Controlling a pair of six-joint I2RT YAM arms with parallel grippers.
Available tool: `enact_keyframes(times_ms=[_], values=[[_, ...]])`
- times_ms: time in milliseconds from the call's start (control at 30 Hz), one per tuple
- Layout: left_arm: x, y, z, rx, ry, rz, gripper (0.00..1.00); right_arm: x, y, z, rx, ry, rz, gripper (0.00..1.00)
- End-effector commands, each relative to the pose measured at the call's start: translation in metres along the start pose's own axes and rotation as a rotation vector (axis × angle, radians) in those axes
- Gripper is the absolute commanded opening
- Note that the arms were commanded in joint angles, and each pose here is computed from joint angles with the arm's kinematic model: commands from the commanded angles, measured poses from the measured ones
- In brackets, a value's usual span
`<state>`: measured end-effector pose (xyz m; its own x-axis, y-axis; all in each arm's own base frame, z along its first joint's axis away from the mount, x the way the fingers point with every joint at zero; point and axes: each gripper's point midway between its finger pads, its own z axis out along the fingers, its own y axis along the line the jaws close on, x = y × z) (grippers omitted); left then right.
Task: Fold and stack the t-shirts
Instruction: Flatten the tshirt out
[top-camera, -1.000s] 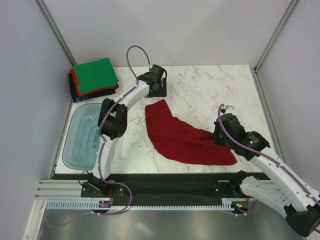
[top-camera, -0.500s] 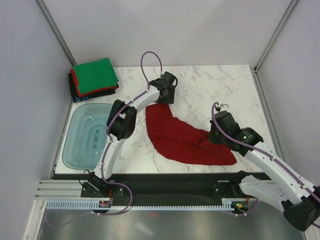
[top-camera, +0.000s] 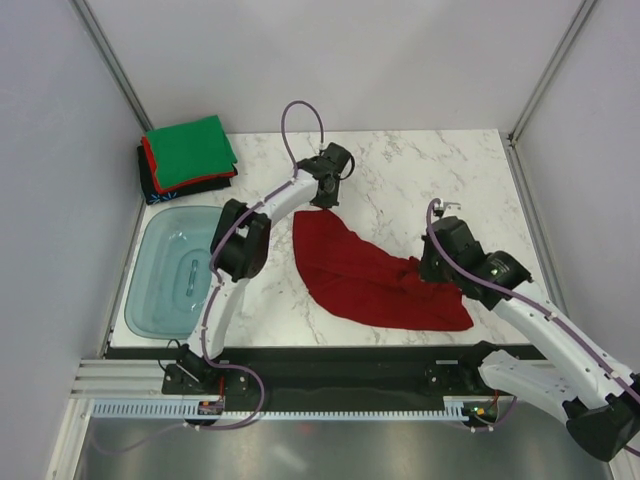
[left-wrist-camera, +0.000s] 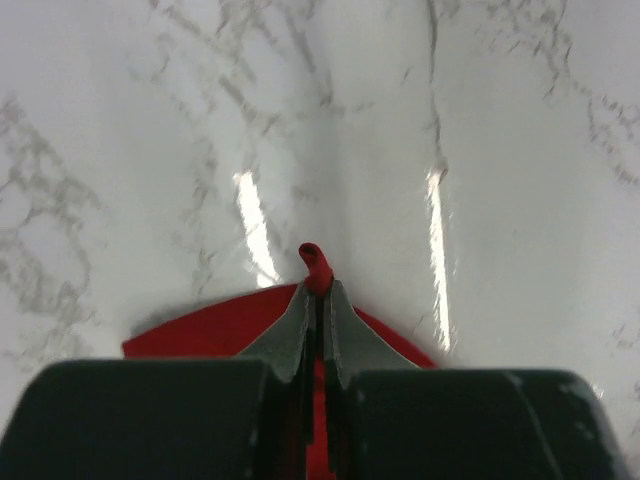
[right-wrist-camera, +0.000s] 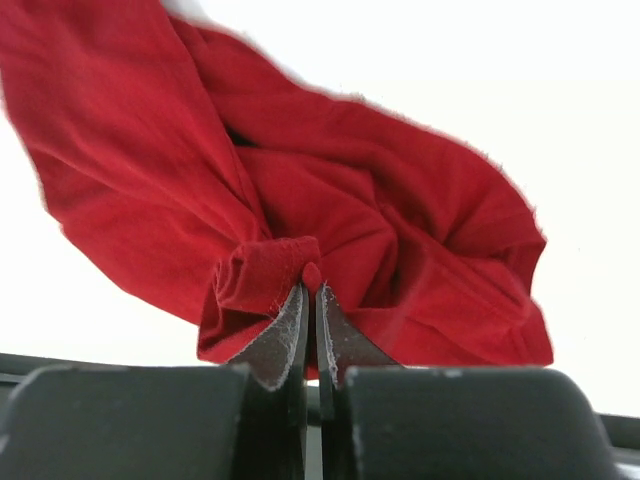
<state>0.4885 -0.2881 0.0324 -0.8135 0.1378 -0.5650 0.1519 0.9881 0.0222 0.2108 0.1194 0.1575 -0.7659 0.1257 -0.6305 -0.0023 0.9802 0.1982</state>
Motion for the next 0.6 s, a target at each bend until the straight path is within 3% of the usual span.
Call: enact_keyframes(times_ms=[0,67,133,200,233,300,333,433,567], values=[[-0.058,0.02,-0.101,-0.008,-0.166,-0.022,0.02,-0.054,0.008,-0.033,-0.012,-0.164,0.007,0.0],[-0.07,0.029,-0.138,-0.005,-0.222,-0.035,0.02,-0.087,0.012,-0.059,-0.023,-0.264,0.009,0.0],[-0.102,0.047,-0.233,0.042,-0.389,-0.075,0.02,-0.127,0.019,-0.101,-0.063,-0.391,-0.03,0.0],[-0.103,0.051,-0.253,0.053,-0.416,-0.075,0.02,-0.137,0.019,-0.115,-0.075,-0.432,-0.062,0.0],[-0.112,0.061,-0.301,0.082,-0.503,-0.1,0.02,-0.154,0.022,-0.141,-0.106,-0.503,-0.054,0.0],[-0.112,0.075,-0.339,0.088,-0.568,-0.122,0.02,-0.17,0.02,-0.173,-0.133,-0.594,-0.057,0.0],[-0.113,0.089,-0.384,0.109,-0.652,-0.152,0.02,-0.182,0.019,-0.198,-0.154,-0.666,-0.064,0.0],[-0.102,0.114,-0.457,0.153,-0.785,-0.205,0.02,-0.198,0.008,-0.254,-0.192,-0.822,-0.055,0.0],[-0.077,0.133,-0.531,0.255,-0.923,-0.221,0.02,-0.204,-0.004,-0.323,-0.267,-1.003,-0.065,0.0]])
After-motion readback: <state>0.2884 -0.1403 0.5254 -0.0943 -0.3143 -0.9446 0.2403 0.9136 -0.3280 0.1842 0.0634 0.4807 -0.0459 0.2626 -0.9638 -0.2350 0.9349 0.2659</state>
